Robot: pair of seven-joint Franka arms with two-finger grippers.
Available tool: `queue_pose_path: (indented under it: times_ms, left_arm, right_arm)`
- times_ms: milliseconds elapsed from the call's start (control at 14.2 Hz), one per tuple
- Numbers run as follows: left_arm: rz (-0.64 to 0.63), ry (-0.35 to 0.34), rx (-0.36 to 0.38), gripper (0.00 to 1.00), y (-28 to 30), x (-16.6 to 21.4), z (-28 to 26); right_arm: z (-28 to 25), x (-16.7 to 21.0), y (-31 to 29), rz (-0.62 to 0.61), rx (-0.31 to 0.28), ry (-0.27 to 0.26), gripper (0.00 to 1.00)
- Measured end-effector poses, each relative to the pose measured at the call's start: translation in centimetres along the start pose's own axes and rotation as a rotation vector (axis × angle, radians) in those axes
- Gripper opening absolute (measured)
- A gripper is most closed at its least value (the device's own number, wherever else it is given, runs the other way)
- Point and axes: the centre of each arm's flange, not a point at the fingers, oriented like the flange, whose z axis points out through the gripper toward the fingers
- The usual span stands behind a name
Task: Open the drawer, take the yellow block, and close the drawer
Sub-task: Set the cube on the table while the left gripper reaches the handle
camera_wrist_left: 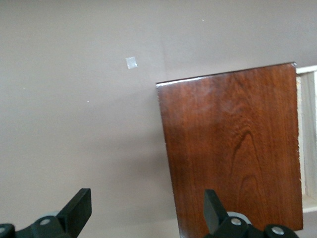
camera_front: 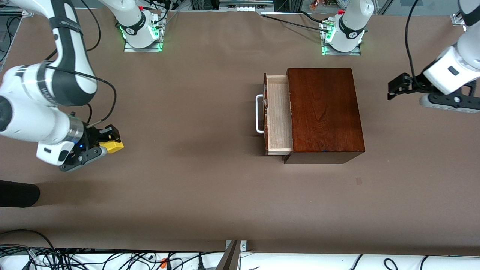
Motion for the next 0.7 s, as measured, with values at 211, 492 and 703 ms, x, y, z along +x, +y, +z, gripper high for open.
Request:
queue_pose_path:
  times_ms: [211,492,703]
  left_arm:
    - [0.119,-0.057,0.003,1.0,6.6,-0.5,0.9]
    - [0.327,-0.11,-0.005,1.0,15.3,-0.3,3.5]
    - [0.616,-0.152,-0.081,1.0,21.3,0.2,7.0]
  right_arm:
    - [7.1,-2.7,0.3,0.088,-0.031,0.062,0.56]
    - [15.2,-5.5,0.4,0.196,-0.055,0.099,0.56]
    - [19.0,-5.3,0.8,0.222,-0.073,0.129,0.56]
